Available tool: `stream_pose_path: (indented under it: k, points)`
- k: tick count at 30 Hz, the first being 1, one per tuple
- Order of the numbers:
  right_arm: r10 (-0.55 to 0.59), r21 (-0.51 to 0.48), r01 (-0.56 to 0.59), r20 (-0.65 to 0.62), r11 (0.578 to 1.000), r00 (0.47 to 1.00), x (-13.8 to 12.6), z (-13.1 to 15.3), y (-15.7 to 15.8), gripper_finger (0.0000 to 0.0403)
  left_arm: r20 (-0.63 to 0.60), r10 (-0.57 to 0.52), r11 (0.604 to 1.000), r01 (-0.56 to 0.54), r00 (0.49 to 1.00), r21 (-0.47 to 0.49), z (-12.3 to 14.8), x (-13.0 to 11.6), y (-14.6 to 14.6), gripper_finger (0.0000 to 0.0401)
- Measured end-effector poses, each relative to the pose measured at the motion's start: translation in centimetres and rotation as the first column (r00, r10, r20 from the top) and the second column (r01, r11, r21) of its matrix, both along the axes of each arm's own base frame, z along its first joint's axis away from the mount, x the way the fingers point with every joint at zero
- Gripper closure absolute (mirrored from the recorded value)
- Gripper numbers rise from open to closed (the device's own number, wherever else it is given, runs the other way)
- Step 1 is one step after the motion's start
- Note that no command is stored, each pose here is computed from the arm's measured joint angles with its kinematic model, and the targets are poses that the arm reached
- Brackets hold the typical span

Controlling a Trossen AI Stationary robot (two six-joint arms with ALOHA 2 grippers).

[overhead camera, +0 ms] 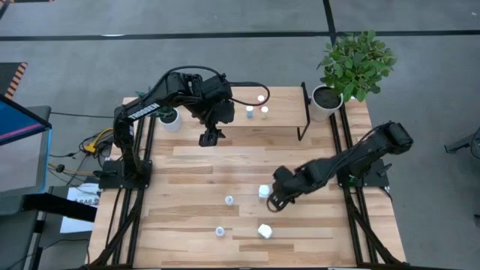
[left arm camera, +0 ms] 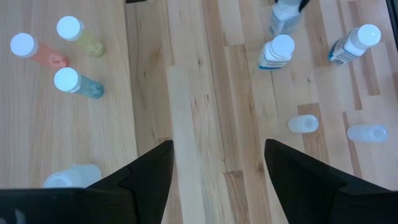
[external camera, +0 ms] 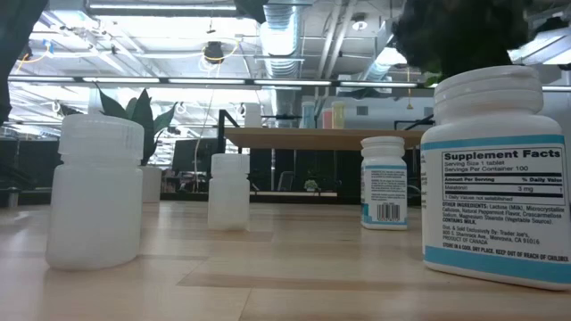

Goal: Pick and place medicine bottles onto shelf by color
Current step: Put the middle large white pill bottle on the shelf

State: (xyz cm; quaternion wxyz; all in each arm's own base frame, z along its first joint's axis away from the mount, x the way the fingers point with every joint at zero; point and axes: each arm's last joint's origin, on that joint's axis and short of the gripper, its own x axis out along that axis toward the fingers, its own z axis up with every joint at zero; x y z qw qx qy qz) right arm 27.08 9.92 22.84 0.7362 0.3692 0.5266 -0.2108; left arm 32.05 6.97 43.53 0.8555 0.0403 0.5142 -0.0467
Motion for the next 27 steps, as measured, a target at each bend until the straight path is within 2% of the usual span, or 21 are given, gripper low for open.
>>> stream_pose_path:
  k: [6, 13, 17, 21, 24, 27]
  points:
    - [0.004, -0.042, -0.001, 0.064, 0.999, 0.998, -2.1, 5.4, -4.1, 0.0231, 0.000, 0.000, 1.000, 0.000, 1.000, 0.000, 0.0, 0.0, 0.0, 0.0163]
    - [-0.060, -0.181, 0.090, 0.168, 0.979, 0.984, -3.4, 10.6, -11.2, 0.0240, 0.000, 0.000, 1.000, 0.000, 1.000, 0.000, 0.0, 0.0, 0.0, 0.0163]
    - [-0.069, -0.274, 0.105, 0.140, 0.956, 0.988, -3.2, 12.7, -15.8, 0.0241, 0.000, 0.000, 1.000, 0.000, 1.000, 0.000, 0.0, 0.0, 0.0, 0.0163]
    - [-0.095, -0.337, 0.106, 0.050, 0.935, 0.994, -3.0, 14.2, -20.8, 0.0231, 0.000, 0.000, 1.000, 0.000, 1.000, 0.000, 0.0, 0.0, 0.0, 0.0163]
    - [-0.096, -0.360, 0.078, -0.031, 0.930, 0.995, -2.5, 14.5, -24.5, 0.0230, 0.000, 0.001, 1.000, -0.001, 1.000, 0.000, 0.0, 0.0, 0.0, 0.0163]
    - [-0.086, -0.357, 0.068, -0.034, 0.932, 0.996, -1.9, 15.3, -27.5, 0.0233, 0.000, 0.001, 1.000, -0.001, 1.000, 0.000, 0.0, 0.0, 0.0, 0.0163]
